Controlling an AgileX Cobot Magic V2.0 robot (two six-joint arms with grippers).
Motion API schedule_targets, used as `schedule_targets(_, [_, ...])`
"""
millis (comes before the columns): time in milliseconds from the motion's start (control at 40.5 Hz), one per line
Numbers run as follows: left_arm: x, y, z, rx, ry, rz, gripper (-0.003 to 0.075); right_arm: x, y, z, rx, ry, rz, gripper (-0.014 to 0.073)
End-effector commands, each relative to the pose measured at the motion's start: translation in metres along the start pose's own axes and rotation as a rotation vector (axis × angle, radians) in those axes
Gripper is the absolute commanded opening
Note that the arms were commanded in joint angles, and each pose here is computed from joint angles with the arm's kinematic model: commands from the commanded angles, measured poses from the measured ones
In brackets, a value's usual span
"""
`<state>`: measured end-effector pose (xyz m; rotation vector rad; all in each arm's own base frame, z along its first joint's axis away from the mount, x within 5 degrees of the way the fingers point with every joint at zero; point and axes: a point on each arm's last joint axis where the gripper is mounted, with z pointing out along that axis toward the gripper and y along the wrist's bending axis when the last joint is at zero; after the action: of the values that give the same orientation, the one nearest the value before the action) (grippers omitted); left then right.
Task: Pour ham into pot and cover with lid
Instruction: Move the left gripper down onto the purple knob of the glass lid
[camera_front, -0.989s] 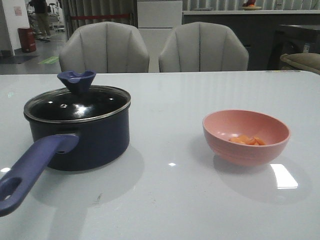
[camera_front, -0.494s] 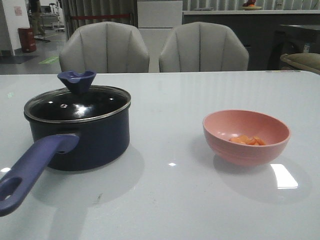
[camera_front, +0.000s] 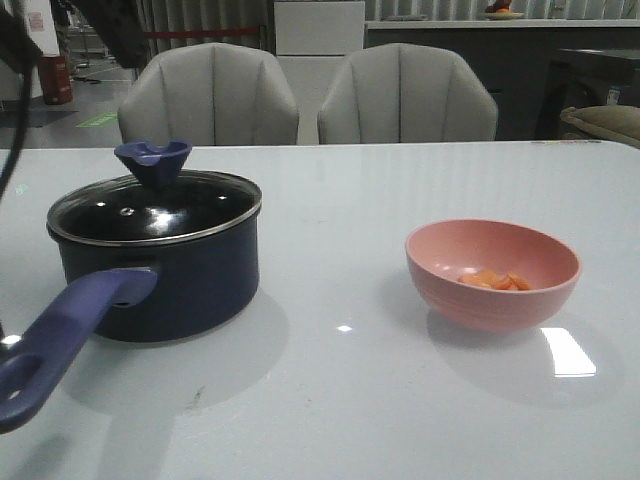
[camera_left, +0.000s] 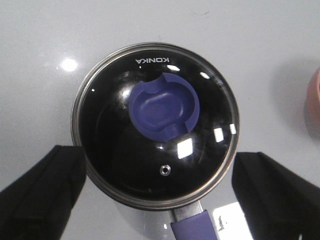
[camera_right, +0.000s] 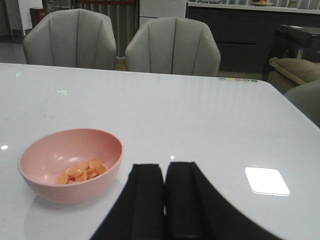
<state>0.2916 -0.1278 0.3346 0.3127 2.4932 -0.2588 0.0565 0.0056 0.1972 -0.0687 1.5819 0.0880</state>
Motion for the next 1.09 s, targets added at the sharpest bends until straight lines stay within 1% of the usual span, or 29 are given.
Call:
schedule_targets(0, [-0.022,-0.014,-0.004,-0.009,-0.054,-0.018,0.0638,-0.011,0.0,-0.002,0.003,-0.116,-0.019,0.0149])
schedule_targets(99, [-0.032,-0.021,0.01,-0.034,-0.019,-0.014,0.0638,-0.011,0.0,-0.002,0.003,-0.116,-0.019,0.0149])
schedule_targets(321, [-0.041,-0.018,0.038,-0.08,0.087,-0.103,0.0638,-0.011,0.0,-0.002,0.003,-0.116,-0.019,0.0149])
schedule_targets(470, [-0.042,-0.014,0.046,-0.093,0.107,-0.138,0.0638,-0.011,0.0,-0.002,0.003,-0.116,-0.019,0.0149])
schedule_targets(692, [-0.047,-0.014,0.058,-0.103,0.14,-0.141,0.0638,-0.011,0.0,-0.002,0.003,-0.116,-0.019,0.0149])
schedule_targets(939, [-0.052,-0.015,0.071,-0.122,0.22,-0.149,0.0638,-0.011,0.0,-0.002,0.003,-0.116,-0.019,0.0149])
schedule_targets(1063, [-0.055,-0.017,0.074,-0.114,0.228,-0.156,0.0636,-0.011,0.0,-0.002,0.003,-0.116,-0.019,0.0149])
